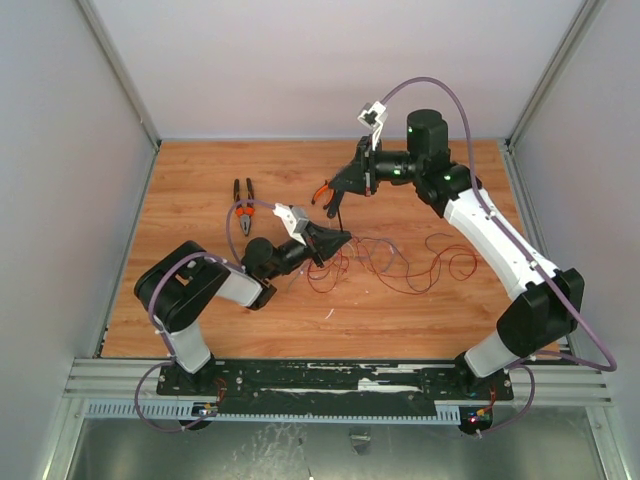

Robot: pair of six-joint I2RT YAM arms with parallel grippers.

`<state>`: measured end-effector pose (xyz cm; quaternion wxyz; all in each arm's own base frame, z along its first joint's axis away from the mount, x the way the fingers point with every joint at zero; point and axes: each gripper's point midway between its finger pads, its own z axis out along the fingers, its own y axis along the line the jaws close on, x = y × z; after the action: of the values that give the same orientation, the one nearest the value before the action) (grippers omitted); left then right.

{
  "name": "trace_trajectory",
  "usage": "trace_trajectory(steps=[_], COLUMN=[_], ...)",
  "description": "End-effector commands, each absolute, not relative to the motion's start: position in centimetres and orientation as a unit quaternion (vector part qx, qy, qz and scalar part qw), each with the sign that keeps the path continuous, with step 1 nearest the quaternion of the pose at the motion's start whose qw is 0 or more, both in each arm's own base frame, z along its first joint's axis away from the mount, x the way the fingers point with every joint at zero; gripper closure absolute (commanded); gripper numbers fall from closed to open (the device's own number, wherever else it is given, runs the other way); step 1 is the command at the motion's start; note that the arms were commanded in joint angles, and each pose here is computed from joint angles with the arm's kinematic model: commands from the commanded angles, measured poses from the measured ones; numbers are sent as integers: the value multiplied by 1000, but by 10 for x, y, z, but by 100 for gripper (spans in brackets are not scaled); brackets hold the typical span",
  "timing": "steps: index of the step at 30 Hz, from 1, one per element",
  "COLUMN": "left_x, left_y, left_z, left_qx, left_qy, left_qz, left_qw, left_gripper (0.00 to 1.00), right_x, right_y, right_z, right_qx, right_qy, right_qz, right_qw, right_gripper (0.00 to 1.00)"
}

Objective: Zip-tie the wires
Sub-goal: Tie the cable at the center of the board.

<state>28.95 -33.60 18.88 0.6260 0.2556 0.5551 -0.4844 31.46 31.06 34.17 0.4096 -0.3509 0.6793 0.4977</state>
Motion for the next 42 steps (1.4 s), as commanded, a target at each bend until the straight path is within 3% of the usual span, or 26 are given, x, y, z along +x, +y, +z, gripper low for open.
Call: trace_trajectory(steps=[1, 18, 24, 31, 35, 42], left_x=[273, 282, 295, 307, 313, 316], left_y=[-340, -341, -338, -328, -326, -312], left_z=[133, 146, 168, 203, 223, 241], left_qx=[279, 269, 251, 220, 216, 208], left_qy=[615, 620, 630, 621, 624, 637], left_qz=[-477, -469, -466, -472, -466, -448], left_qw=[563, 569, 569, 586, 589, 592], left_gripper=[91, 92, 92, 94, 94, 95], right_x=[310, 313, 306, 300, 306, 297], right_y=[312, 301, 271, 219, 190, 179], right_z=[411, 415, 403, 384, 364, 295], right_qx=[-382, -378, -367, -323, -294, -285], right_qy=[604, 608, 618, 639, 655, 661], right_qz=[502, 488, 475, 426, 394, 401], right_qw=[487, 499, 508, 553, 574, 567], right_gripper=[100, 100, 60, 30, 28, 36])
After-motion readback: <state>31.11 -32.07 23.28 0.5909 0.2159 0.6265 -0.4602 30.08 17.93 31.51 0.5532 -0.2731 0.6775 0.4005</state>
